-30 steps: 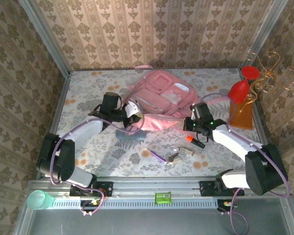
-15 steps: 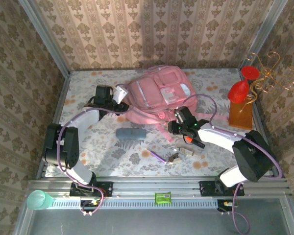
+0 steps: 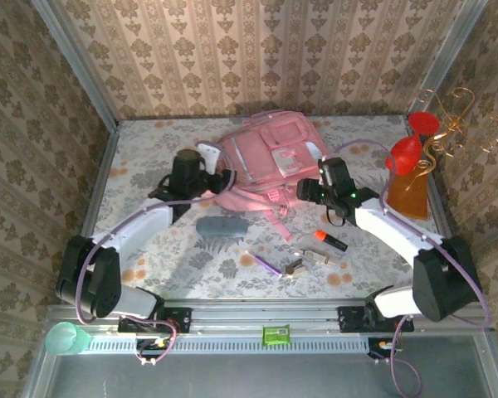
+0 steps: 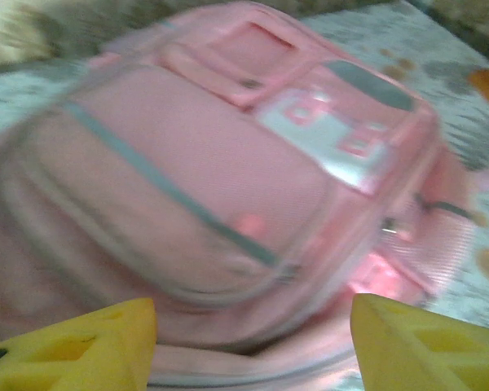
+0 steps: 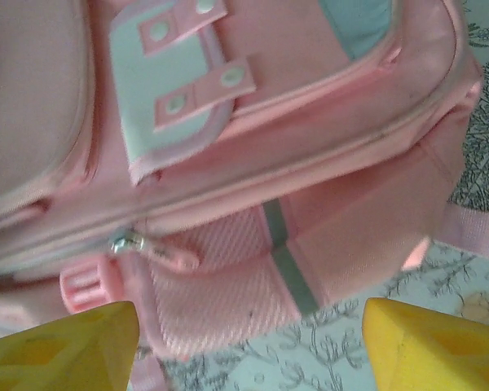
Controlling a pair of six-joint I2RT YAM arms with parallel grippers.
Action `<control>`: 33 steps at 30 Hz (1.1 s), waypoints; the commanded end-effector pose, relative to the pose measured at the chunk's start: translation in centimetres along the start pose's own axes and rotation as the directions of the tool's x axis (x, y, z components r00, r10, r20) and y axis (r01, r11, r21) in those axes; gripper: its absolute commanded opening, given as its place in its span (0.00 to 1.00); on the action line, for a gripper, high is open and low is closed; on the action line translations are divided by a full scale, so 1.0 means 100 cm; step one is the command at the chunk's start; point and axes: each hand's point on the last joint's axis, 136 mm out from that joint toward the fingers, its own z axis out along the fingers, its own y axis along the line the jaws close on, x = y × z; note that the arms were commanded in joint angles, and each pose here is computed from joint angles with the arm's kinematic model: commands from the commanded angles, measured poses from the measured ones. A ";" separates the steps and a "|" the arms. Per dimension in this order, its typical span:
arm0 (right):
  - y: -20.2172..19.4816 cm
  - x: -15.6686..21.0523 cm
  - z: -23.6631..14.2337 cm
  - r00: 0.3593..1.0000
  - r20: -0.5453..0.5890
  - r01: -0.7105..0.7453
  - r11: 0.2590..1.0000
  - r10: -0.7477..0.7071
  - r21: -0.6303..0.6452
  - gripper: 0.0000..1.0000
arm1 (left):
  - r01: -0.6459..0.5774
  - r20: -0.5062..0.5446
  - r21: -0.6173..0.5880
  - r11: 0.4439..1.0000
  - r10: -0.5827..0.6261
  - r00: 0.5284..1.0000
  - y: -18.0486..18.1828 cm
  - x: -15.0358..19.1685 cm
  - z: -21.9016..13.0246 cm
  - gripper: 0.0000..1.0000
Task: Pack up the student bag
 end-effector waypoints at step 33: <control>0.027 -0.016 0.010 0.903 -0.066 -0.404 0.785 0.425 -0.470 0.13 | 0.138 -0.182 -0.067 0.988 -0.148 0.972 -0.058 0.052 0.037 0.60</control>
